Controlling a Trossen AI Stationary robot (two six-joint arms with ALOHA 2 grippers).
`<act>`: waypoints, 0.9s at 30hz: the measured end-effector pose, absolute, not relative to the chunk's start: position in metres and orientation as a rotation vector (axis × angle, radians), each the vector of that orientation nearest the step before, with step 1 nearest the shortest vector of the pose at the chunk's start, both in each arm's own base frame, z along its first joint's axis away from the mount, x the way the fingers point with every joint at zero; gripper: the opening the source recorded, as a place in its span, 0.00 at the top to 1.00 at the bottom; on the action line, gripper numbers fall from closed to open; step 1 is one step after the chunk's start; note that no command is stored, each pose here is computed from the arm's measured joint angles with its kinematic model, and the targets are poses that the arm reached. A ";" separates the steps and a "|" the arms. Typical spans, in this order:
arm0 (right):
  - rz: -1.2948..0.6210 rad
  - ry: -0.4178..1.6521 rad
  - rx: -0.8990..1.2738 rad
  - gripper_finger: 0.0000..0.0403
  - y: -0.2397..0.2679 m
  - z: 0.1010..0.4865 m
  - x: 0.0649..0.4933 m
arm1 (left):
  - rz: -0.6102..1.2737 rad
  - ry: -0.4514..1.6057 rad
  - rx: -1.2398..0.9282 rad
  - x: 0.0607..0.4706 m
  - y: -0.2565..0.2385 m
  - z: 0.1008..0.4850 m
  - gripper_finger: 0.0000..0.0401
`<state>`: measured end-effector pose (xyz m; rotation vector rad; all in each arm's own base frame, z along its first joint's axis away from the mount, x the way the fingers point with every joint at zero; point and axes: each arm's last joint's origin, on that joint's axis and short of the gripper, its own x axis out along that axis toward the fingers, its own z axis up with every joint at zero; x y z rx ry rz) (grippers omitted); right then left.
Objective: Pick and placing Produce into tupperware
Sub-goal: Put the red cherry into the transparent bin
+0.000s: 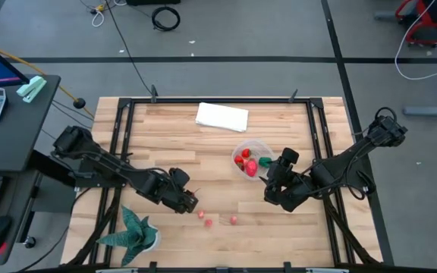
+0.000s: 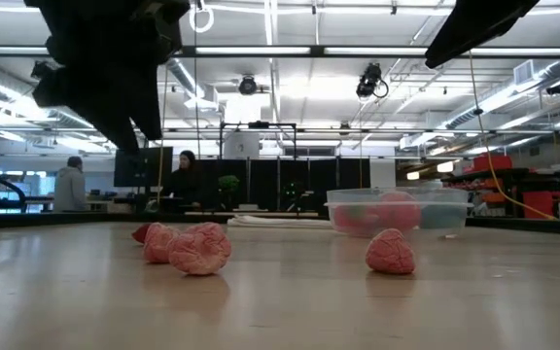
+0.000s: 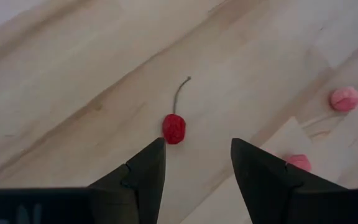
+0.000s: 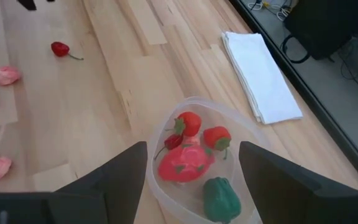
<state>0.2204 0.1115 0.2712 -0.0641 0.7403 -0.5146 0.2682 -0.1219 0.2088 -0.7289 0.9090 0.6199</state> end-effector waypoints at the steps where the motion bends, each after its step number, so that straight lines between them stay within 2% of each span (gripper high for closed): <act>1: -0.514 0.740 -0.064 0.34 0.112 0.271 0.220 | 0.614 0.902 -0.736 0.268 -0.122 0.205 0.53; 11: -0.514 0.741 -0.065 0.34 0.112 0.271 0.220 | 0.576 0.847 -0.787 0.262 -0.119 0.173 0.53; 27: -0.510 0.738 -0.067 0.34 0.112 0.271 0.221 | 0.590 0.905 -0.647 0.278 -0.126 0.141 0.53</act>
